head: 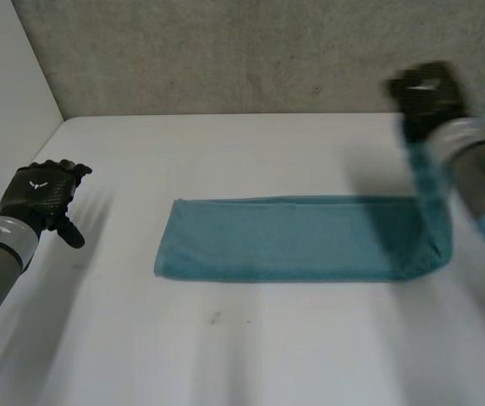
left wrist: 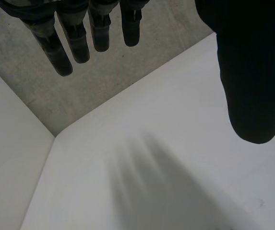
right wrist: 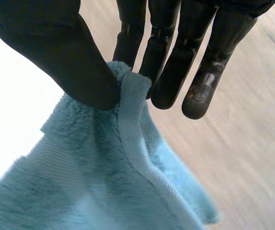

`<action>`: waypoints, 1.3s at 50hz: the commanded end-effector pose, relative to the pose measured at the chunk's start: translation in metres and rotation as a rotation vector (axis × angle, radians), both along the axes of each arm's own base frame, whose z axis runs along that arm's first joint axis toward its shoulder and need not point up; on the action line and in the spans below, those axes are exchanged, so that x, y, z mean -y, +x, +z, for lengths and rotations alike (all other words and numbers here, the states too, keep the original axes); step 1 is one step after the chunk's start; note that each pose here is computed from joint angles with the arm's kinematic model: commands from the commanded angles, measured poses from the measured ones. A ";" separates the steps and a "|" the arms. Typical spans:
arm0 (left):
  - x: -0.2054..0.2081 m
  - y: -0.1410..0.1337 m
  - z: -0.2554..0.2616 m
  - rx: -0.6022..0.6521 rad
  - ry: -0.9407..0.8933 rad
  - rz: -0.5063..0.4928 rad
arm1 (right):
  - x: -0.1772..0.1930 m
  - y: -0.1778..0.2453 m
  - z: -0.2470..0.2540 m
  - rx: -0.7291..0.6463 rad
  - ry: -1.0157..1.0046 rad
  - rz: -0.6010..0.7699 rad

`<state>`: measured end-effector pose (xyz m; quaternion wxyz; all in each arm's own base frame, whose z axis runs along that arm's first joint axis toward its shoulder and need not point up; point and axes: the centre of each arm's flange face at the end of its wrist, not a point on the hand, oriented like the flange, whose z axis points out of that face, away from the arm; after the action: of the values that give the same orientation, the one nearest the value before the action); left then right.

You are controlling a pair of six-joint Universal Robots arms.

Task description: Fold the laundry

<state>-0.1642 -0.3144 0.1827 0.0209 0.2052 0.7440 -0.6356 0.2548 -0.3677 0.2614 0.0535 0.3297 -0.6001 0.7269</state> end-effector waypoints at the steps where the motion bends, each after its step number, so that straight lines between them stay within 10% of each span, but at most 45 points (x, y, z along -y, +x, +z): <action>1: -0.001 0.000 0.000 0.000 0.004 0.000 | -0.084 0.124 -0.035 -0.003 -0.007 0.356; 13: -0.005 -0.003 -0.002 0.003 0.011 -0.015 | -0.172 0.189 -0.144 -0.116 0.163 0.641; 28: -0.023 -0.074 0.024 -0.014 -0.096 -0.235 | -0.101 0.080 -0.029 0.182 0.219 0.206; 41: -0.054 -0.161 -0.009 0.001 -0.031 -0.484 | -0.097 -0.009 -0.082 0.185 0.490 0.056; 65: -0.034 -0.144 -0.032 0.069 0.019 -0.263 | -0.065 -0.038 -0.116 0.088 0.381 -0.025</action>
<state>-0.3265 -0.2838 0.1394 -0.0784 0.3504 0.6983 -0.6192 0.2150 -0.2886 0.1341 -0.0750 0.2595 -0.7623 0.5881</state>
